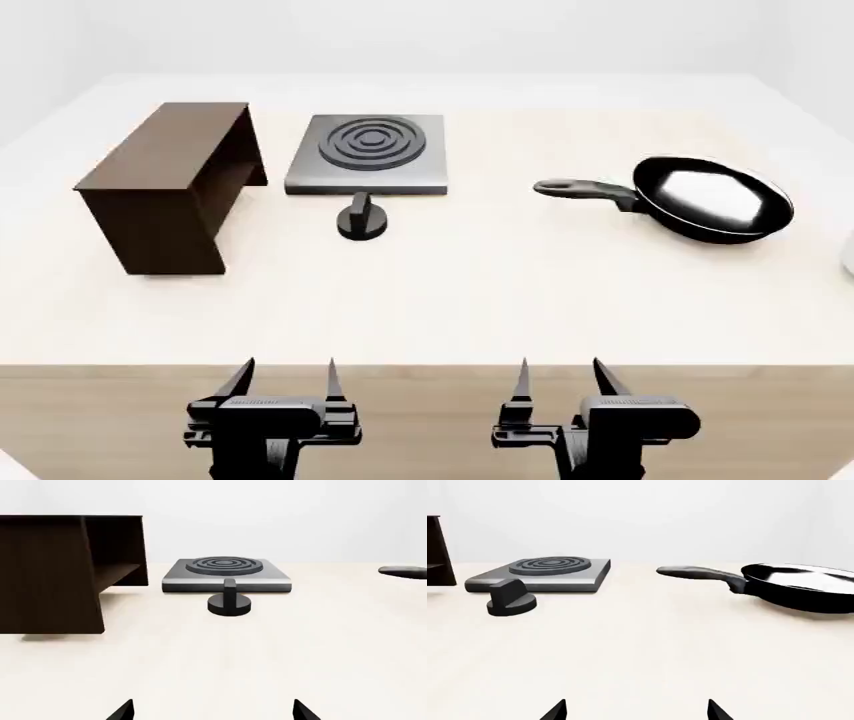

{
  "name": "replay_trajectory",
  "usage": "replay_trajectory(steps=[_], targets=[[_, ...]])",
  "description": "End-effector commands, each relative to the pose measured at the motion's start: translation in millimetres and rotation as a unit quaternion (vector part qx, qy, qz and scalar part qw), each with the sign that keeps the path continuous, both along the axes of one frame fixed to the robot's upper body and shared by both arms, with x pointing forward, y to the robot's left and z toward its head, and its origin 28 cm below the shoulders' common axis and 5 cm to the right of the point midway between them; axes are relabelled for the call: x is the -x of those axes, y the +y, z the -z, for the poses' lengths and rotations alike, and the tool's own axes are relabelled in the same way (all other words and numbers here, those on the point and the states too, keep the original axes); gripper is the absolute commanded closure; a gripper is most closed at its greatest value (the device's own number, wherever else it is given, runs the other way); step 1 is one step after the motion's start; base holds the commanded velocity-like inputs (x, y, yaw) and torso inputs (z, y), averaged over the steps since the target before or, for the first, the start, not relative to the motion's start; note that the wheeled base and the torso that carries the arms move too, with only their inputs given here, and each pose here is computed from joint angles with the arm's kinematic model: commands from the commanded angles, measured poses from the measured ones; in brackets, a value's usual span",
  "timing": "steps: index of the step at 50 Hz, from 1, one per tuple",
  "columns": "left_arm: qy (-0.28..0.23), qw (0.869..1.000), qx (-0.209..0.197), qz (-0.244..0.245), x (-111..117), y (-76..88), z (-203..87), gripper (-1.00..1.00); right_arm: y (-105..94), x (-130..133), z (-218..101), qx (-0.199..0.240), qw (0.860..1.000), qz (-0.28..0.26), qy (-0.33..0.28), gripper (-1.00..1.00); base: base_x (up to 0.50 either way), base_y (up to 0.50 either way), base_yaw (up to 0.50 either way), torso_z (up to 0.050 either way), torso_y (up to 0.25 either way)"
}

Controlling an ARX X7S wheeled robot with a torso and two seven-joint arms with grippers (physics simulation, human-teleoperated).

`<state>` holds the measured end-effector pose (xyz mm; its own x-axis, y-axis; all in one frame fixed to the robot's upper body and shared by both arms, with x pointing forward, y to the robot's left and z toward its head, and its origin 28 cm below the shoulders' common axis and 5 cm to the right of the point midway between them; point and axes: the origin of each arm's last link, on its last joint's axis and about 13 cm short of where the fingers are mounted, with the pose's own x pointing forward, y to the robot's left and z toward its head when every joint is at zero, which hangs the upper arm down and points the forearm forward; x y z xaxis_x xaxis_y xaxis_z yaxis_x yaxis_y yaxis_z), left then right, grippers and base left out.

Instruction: Put the frying pan on top of the cabinet.

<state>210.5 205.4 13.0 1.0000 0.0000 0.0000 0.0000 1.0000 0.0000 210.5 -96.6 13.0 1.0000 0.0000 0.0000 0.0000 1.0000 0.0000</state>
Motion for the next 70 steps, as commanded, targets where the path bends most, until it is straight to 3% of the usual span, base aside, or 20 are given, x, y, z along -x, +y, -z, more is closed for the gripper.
replay_trajectory(steps=[1, 40, 43, 45, 47, 52, 70], targets=[[-0.002, 1.0, -0.004, 0.003, 0.5, -0.6, -0.5, -1.0, 0.0, -0.3, -2.6, -0.01, 1.0, -0.001, 0.007, -1.0, 0.0, 0.0, 0.0, 0.0, 0.0], [-0.005, 1.0, -0.014, 0.003, 2.8, -0.9, -0.9, -1.0, -0.2, 1.0, -8.5, -0.012, 1.0, -0.003, 0.005, -1.0, 0.0, -0.5, 0.0, 0.0, 0.0], [-0.002, 1.0, -0.006, 0.006, 2.5, -1.4, -17.3, -1.0, -1.1, 0.3, -18.8, -0.011, 1.0, 0.009, 0.0, -1.0, 0.0, -0.38, 0.0, 0.0, 0.0], [-0.025, 0.999, -0.025, 0.008, 1.7, -2.3, -40.3, -1.0, -2.7, -0.7, -41.2, -0.007, 1.0, 0.002, -0.006, -1.0, 0.0, 0.0, 0.0, 0.0, 0.0], [-0.063, 0.998, -0.014, 0.006, -1.7, -3.0, -81.1, -1.0, -5.7, -1.4, -81.2, 0.0, 0.999, 0.015, -0.046, -1.0, 0.0, 0.0, 0.0, 0.0, 0.0], [-0.09, 0.996, -0.013, 0.004, -2.9, -1.1, -117.3, -1.0, -6.1, 8.8, -113.8, 0.012, 0.994, 0.015, -0.11, -1.0, 0.19, 0.0, 0.0, 0.0, 0.0], [-0.071, 0.997, -0.024, 0.005, -7.3, 0.6, -104.4, -1.0, -9.7, 7.6, -108.0, 0.012, 0.995, 0.021, -0.098, -1.0, 0.5, 0.0, 0.0, 0.0, 0.0]])
